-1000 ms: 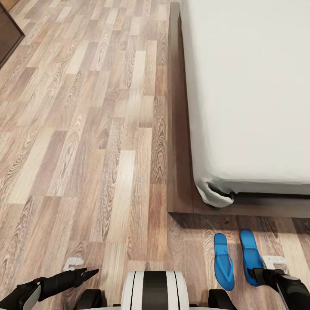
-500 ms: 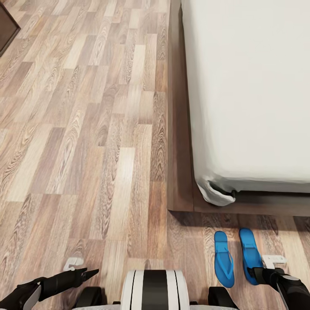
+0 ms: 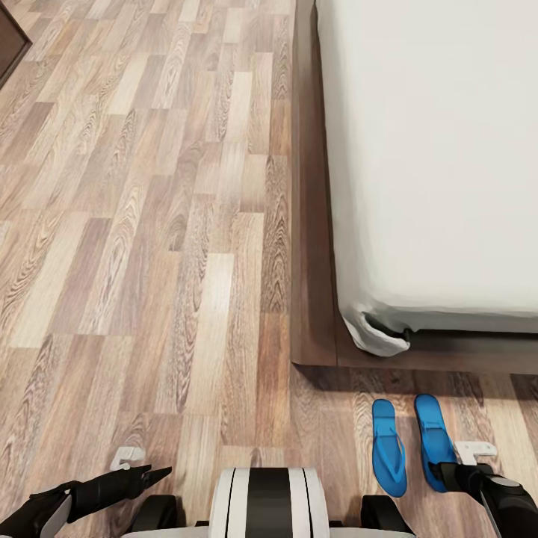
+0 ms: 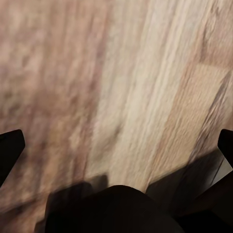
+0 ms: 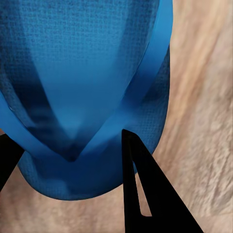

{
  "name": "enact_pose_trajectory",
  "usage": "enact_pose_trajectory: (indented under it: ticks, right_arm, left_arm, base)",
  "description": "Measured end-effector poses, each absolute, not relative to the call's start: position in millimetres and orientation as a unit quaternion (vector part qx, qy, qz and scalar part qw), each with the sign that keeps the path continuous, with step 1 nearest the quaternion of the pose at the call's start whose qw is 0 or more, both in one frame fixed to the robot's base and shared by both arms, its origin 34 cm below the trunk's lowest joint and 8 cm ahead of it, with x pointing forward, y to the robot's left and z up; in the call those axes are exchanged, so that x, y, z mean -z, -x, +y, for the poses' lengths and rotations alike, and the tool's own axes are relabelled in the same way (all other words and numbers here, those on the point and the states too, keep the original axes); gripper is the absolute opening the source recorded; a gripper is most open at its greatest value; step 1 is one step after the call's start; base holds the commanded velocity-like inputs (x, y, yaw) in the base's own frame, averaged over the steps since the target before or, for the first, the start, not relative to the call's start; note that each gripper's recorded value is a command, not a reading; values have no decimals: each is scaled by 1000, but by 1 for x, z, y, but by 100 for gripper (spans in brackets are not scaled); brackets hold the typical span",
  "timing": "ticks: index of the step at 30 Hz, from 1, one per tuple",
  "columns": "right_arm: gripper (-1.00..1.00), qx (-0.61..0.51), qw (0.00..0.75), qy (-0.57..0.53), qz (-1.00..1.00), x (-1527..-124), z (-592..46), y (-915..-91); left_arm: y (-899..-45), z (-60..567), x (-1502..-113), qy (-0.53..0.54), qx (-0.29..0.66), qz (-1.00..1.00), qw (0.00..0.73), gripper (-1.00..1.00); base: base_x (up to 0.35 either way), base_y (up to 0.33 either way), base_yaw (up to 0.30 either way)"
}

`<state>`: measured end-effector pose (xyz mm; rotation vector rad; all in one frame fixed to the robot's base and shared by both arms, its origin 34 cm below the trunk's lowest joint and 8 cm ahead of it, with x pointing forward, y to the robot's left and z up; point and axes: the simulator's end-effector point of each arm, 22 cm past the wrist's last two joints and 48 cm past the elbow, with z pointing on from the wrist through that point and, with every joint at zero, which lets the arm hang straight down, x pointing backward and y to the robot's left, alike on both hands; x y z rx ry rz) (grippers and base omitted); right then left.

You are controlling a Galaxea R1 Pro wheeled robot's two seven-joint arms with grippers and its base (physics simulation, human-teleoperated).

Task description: In the bedroom, move the book from the bed onto either nightstand, and place the two sandals side by side next to the bed.

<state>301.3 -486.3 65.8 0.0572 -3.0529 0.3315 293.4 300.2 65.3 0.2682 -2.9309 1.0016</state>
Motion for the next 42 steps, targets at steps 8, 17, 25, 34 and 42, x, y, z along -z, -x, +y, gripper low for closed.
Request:
enact_pose_trajectory:
  ticks: [8, 17, 25, 34, 42]
  right_arm:
    - [-100, -103, -32, -48, -993, -65, -482, -331]
    - [-100, -102, -37, -52, -993, -63, -481, -331]
    - [-100, -101, -19, -53, -993, -54, -481, -316]
    - [-100, -101, -5, -54, -993, -47, -481, -304]
    - [-100, -101, -3, -54, -993, -46, -481, -302]
  left_arm:
    - [-293, 300, -65, -86, -322, -943, 16, 100]
    - [-292, 300, -64, -87, -322, -943, 18, 100]
    - [-278, 300, -57, -92, -320, -942, 34, 100]
    - [-265, 300, -51, -97, -319, -942, 47, 100]
    - [-263, 300, -50, -97, -319, -941, 49, 100]
  base:
    - [0, 0, 0]
    - [0, 0, 0]
    - [0, 0, 0]
    - [0, 0, 0]
    - [0, 0, 0]
